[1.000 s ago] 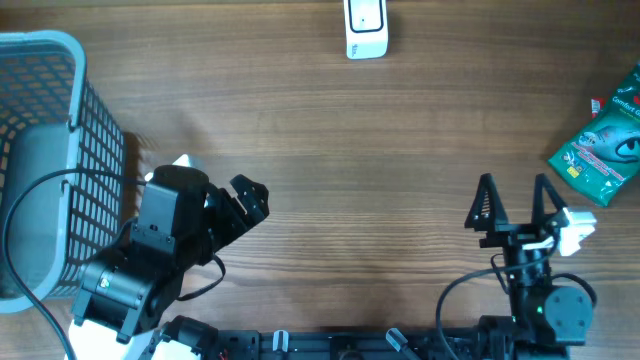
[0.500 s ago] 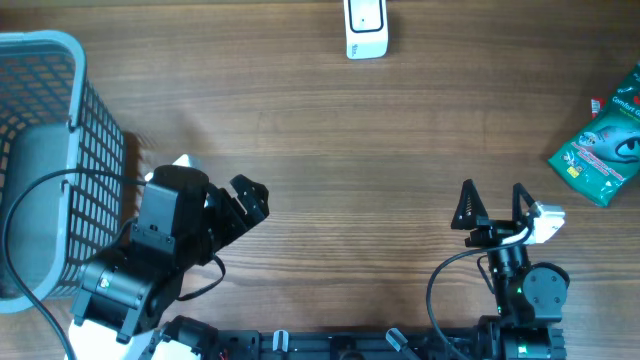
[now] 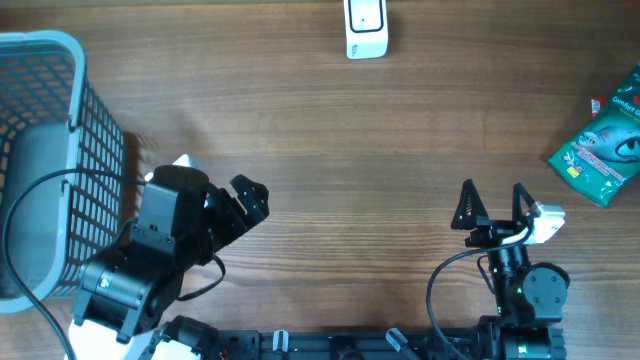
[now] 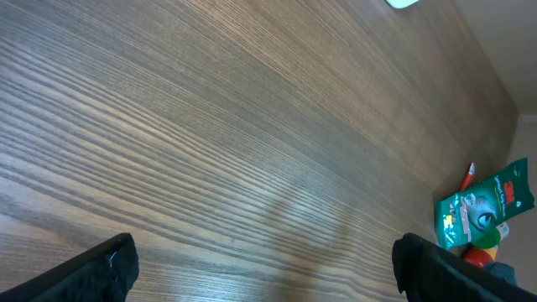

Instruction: Scan the item barcode

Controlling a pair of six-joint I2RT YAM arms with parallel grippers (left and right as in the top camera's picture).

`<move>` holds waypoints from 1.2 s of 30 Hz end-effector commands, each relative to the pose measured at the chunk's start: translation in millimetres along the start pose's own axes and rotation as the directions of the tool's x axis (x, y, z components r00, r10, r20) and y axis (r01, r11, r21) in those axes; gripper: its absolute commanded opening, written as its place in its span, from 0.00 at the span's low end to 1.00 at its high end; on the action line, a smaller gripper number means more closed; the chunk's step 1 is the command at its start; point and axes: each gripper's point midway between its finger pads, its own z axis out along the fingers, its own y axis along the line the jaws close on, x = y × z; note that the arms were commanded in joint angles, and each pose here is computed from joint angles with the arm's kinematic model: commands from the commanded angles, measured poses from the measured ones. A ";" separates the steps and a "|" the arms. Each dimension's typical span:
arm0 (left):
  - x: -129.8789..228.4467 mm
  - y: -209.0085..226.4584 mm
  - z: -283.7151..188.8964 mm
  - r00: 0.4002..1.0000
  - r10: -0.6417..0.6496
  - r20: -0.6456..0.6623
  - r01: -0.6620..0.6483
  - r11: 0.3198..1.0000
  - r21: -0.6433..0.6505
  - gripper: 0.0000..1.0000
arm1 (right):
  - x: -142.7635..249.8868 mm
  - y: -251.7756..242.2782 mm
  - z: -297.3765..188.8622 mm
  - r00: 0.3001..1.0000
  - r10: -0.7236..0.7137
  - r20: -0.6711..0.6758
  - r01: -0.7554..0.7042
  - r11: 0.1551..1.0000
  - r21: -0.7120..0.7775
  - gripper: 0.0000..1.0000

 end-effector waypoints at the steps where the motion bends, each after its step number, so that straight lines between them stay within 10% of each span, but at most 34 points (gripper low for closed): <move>1: -6.5 3.7 -3.3 0.999 0.018 0.048 -0.017 1.000 -0.015 1.00 | -3.4 0.7 -0.8 1.000 0.006 0.018 -0.006 1.000 0.001 1.00; 11: -50.1 -10.4 -48.0 0.897 0.078 0.436 -0.171 0.969 0.179 1.00 | -3.4 0.7 -0.8 1.000 0.006 0.018 -0.006 1.000 0.001 1.00; 20: -50.3 0.8 -40.2 0.593 0.190 0.783 -0.555 0.801 0.226 1.00 | -3.4 0.7 -0.8 1.000 0.006 0.018 -0.006 1.000 0.001 1.00; 29: -49.4 20.8 -8.8 0.275 0.330 0.903 -0.720 0.693 -0.034 1.00 | -3.4 0.7 -0.8 1.000 0.006 0.018 -0.006 1.000 0.001 1.00; 36: -63.0 55.6 15.3 0.322 0.388 0.864 -0.603 0.787 -0.129 1.00 | -3.4 0.7 -0.8 1.000 0.006 0.018 -0.006 1.000 0.001 1.00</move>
